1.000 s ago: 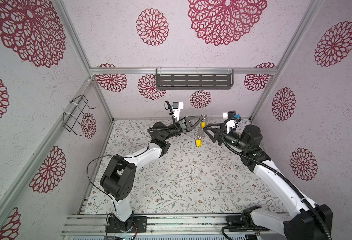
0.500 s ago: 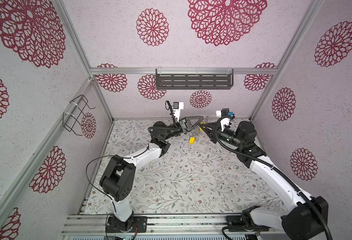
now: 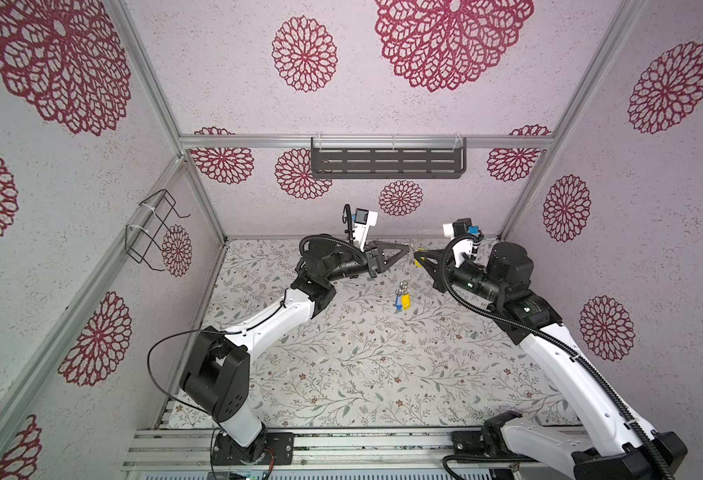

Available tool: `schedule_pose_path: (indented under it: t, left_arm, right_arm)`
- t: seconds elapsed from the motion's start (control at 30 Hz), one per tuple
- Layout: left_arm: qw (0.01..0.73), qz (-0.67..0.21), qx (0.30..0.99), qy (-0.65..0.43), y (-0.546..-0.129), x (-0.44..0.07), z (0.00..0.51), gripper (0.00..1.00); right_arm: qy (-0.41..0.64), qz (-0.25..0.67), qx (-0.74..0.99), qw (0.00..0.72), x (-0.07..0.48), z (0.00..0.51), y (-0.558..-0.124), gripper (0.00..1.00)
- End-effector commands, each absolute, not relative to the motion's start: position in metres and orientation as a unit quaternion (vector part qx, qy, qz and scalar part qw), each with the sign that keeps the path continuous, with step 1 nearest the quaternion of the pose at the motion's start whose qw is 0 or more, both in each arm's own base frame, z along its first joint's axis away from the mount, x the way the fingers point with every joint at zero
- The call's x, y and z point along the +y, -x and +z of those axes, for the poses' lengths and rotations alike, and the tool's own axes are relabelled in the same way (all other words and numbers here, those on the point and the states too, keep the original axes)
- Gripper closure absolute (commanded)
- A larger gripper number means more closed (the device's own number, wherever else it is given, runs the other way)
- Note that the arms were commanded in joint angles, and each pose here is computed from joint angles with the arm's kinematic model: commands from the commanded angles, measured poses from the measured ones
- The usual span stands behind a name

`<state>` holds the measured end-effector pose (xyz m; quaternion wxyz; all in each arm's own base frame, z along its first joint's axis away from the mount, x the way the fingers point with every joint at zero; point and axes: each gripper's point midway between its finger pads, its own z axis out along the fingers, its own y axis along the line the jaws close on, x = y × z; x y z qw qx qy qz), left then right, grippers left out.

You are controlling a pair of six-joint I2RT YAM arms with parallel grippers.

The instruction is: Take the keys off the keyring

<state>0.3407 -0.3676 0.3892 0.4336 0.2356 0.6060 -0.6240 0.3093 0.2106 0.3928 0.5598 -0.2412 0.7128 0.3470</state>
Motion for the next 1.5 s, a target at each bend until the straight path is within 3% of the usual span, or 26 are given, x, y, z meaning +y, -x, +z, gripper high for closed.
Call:
schedule_pose_path:
  t: [0.0,0.53,0.7,0.83,1.47]
  left_arm:
    - [0.46,-0.545,0.648,-0.268,-0.35,-0.358,0.369,1.0]
    - [0.463,-0.34,0.706,-0.414,-0.338,-0.374,0.312,1.0]
    - [0.513,-0.263,0.653,-0.491,-0.324,-0.379,0.299,1.0]
    - [0.572,-0.225,0.589,-0.524,-0.315,-0.372,0.303,1.0]
    - [0.674,-0.271,0.495,-0.476,-0.288,-0.359,0.389,1.0]
  right_arm:
    - [0.24,0.318,0.707,0.585,0.195,0.421,-0.309,1.0]
    - [0.245,0.337,0.737,0.532,0.211,0.417,-0.327,1.0]
    - [0.144,0.301,0.79,0.514,0.187,0.409,-0.358,1.0]
    - [0.069,0.35,0.809,0.467,0.169,0.394,-0.378,1.0]
    - [0.02,0.4,0.847,0.349,0.16,0.288,-0.416,1.0]
